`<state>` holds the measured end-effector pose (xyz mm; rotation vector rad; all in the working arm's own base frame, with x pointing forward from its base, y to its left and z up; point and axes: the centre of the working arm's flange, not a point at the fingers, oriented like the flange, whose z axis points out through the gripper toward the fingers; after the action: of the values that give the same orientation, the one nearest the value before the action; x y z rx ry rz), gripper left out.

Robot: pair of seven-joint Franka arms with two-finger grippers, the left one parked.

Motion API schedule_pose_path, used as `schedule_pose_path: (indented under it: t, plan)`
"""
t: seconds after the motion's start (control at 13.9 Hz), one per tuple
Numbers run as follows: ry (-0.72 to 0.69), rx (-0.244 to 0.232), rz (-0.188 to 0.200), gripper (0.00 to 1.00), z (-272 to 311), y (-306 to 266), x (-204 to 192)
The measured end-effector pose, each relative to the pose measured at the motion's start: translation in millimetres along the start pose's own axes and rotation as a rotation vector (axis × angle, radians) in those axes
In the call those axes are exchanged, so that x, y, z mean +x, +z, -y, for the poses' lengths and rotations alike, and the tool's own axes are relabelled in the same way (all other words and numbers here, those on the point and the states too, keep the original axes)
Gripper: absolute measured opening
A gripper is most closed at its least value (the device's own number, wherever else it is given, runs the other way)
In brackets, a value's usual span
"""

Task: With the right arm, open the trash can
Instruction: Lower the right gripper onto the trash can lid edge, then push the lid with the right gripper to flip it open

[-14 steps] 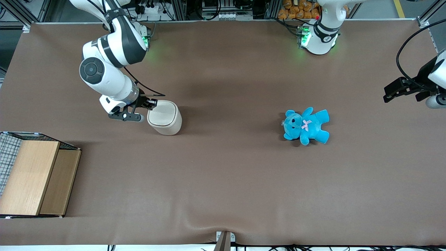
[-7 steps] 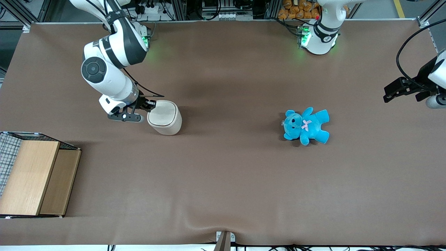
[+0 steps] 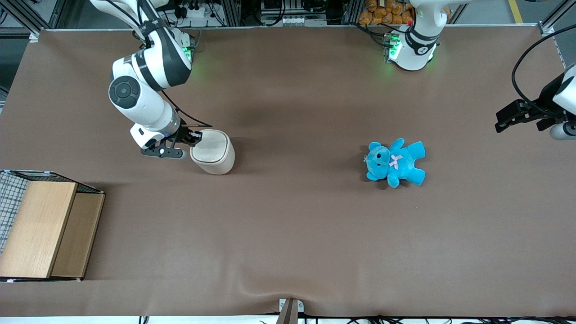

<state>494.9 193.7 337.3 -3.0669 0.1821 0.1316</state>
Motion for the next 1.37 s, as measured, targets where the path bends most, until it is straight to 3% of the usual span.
schedule_pose_path:
  t: [1.37]
  plan:
    - [0.002, 0.005, -0.007, 0.01, -3, 26, 1]
